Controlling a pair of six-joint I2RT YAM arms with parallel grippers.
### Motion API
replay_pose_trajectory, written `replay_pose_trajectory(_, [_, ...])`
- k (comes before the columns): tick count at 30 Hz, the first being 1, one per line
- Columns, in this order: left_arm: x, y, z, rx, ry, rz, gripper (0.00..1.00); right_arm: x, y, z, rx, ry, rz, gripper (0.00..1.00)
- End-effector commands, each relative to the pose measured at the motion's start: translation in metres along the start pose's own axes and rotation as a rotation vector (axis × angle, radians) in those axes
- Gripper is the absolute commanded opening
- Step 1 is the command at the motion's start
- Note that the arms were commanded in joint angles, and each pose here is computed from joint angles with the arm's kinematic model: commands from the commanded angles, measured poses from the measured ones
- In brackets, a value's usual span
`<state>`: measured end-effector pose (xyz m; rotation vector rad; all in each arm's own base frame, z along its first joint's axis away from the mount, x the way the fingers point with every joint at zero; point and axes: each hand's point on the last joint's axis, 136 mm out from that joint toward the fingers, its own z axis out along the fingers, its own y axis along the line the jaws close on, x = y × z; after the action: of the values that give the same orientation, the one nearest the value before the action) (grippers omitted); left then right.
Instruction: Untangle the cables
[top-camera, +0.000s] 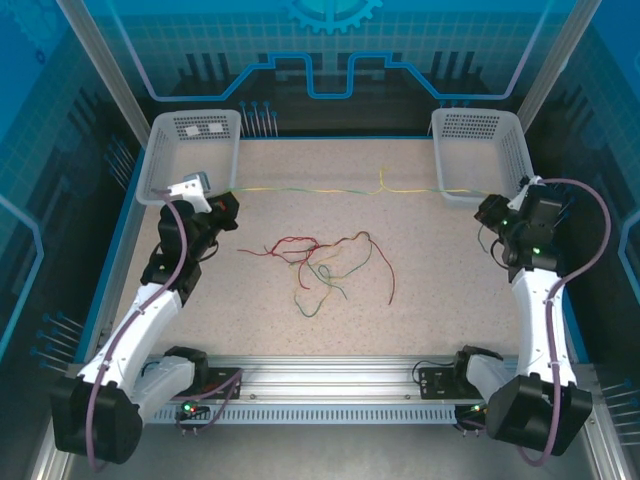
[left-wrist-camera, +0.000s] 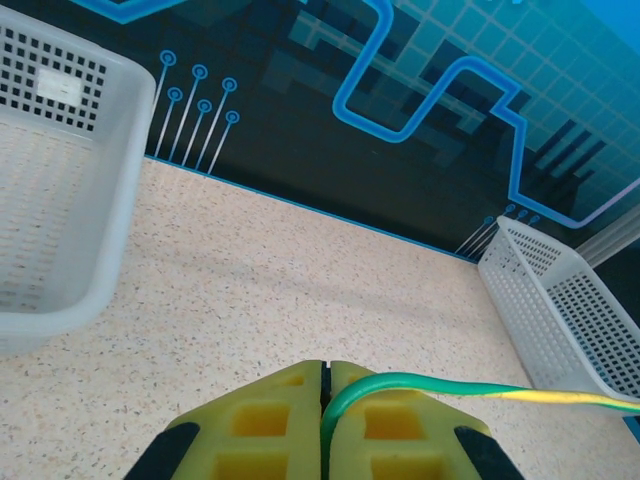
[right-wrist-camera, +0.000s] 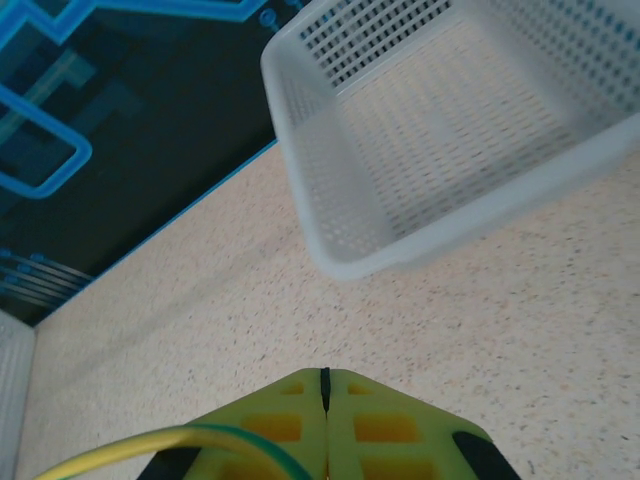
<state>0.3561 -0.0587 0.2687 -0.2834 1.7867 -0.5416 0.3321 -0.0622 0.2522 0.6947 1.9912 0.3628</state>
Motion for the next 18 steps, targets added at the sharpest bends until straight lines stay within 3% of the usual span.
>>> replay_pose_trajectory(1, [-0.019,0.033,-0.006,-0.154,-0.09,-0.039,0.0,-0.018,-0.033,-0.01,0.14,-0.06,0.094,0.0])
replay_pose_trajectory(9, [-0.02,0.046,-0.006,-0.198,-0.082,-0.038,0.0,-0.04,-0.068,-0.041,0.221,-0.154,0.216,0.0])
replay_pose_trajectory(12, [-0.025,0.068,-0.01,-0.288,-0.075,-0.035,0.0,-0.051,-0.077,-0.059,0.218,-0.195,0.269,0.0])
replay_pose_trajectory(15, [-0.027,0.086,-0.01,-0.319,-0.072,-0.1,0.0,-0.058,-0.079,-0.069,0.211,-0.205,0.28,0.0])
replay_pose_trajectory(18, [-0.029,0.082,-0.007,-0.297,-0.061,-0.077,0.0,-0.061,-0.072,-0.07,0.17,-0.2,0.263,0.0])
